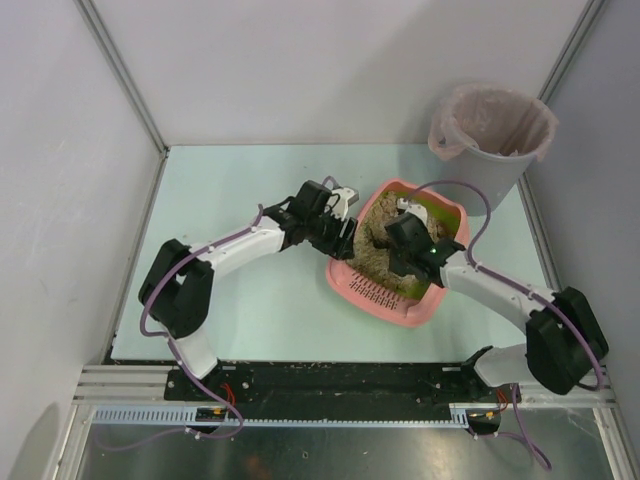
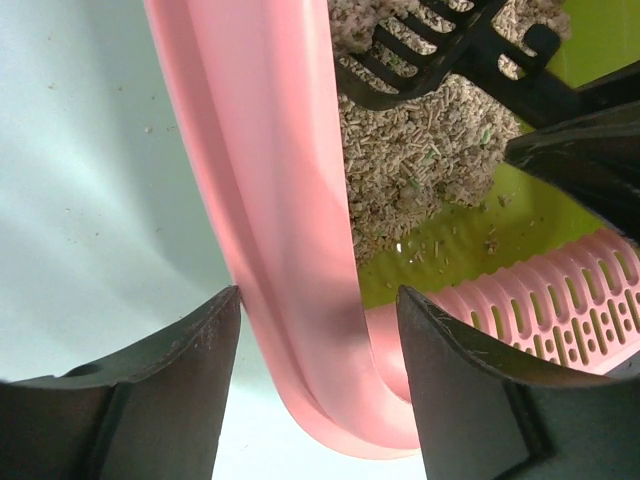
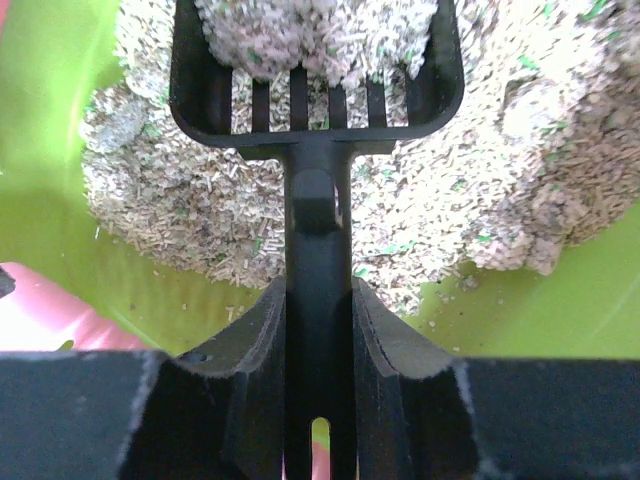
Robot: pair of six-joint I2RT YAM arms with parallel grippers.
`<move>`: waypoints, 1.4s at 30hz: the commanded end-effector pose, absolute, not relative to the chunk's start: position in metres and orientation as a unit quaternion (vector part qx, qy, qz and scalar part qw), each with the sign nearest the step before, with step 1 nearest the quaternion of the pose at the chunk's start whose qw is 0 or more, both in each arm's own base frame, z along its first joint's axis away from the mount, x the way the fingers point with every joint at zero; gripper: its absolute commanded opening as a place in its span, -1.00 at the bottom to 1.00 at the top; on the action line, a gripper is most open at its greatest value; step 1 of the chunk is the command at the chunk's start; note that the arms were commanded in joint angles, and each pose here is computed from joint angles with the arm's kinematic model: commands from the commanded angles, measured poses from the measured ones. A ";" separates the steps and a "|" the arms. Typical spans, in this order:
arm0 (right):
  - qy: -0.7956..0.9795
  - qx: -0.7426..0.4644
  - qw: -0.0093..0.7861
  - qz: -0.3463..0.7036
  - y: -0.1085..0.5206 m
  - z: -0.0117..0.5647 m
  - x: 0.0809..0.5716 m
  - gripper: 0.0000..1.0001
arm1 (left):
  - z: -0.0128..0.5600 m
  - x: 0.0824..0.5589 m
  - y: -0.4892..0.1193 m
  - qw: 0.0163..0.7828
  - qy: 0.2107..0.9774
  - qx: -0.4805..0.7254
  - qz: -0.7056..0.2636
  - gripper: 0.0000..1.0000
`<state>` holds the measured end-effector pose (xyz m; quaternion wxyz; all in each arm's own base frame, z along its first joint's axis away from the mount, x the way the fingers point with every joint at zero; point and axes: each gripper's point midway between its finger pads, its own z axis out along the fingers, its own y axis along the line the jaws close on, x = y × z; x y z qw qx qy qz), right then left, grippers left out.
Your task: Clean the litter box
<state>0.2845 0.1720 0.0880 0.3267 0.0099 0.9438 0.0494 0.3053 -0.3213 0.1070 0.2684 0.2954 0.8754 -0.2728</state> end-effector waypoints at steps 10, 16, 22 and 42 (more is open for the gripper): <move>0.892 0.025 0.450 0.033 0.143 0.116 0.285 -1.00 | 0.182 0.306 -0.325 0.355 0.831 0.317 -0.287 0.62; 0.861 0.027 0.507 0.031 0.139 0.122 0.281 -1.00 | 0.206 0.305 -0.322 0.381 0.820 0.312 -0.291 0.67; 0.838 0.007 0.545 0.027 0.142 0.132 0.274 -1.00 | 0.251 0.291 -0.314 0.422 0.788 0.322 -0.312 0.74; 0.775 -0.004 0.632 0.024 0.148 0.154 0.229 -1.00 | 0.255 0.283 -0.283 0.457 0.789 0.307 -0.272 0.81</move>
